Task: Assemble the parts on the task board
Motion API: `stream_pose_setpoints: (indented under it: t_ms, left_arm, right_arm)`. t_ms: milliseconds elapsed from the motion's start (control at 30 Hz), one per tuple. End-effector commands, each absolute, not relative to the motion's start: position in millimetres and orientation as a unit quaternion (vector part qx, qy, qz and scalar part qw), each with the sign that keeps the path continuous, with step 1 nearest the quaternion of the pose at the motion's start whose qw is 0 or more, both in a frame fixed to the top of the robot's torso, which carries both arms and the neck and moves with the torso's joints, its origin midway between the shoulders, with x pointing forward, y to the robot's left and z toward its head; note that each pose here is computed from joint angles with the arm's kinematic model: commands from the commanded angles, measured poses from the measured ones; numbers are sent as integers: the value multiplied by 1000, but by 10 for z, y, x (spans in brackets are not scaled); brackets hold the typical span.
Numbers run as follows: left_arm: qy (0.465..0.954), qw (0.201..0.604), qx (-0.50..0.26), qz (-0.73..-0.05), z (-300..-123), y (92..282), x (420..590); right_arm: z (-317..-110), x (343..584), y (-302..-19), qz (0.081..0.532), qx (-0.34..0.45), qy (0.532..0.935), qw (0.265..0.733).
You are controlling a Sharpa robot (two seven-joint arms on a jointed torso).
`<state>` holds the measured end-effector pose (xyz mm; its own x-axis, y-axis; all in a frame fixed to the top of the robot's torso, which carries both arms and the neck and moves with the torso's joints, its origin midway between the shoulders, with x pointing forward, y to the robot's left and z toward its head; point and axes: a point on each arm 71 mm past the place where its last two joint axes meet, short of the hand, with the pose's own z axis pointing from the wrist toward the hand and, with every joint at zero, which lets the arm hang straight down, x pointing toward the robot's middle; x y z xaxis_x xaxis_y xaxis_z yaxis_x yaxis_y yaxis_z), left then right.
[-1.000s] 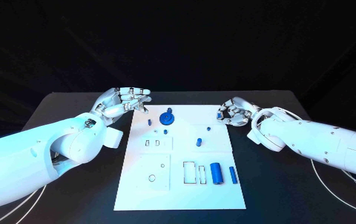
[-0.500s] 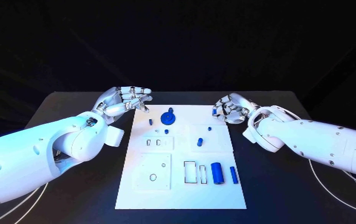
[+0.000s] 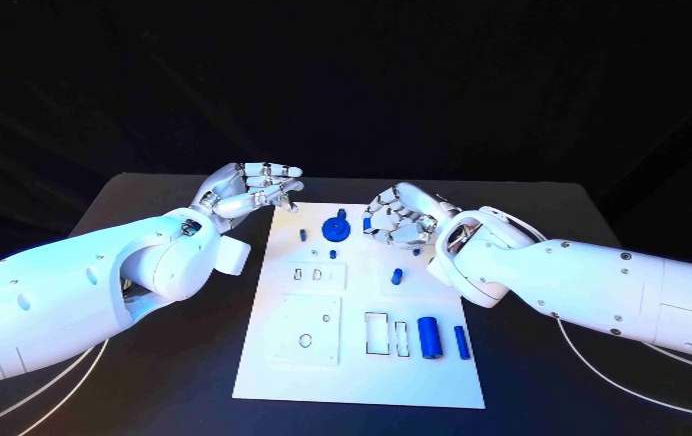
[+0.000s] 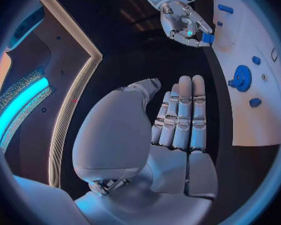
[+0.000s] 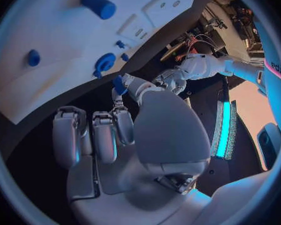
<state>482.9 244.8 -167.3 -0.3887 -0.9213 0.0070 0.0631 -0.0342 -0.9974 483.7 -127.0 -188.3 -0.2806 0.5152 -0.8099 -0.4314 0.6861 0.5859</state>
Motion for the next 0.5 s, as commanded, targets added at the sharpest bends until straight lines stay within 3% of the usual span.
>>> stream_pose_setpoints:
  t_ms: [33, 500]
  left_arm:
    - [565, 401, -374, -617, -1667, 2435, 4838]
    - [566, 399, -372, -618, -1674, 2406, 4850]
  right_arm:
    - [-1900, 4795, -1107, 378, 9, 701, 605]
    - [-2190, 4646, -626, 349, -11, 740, 575]
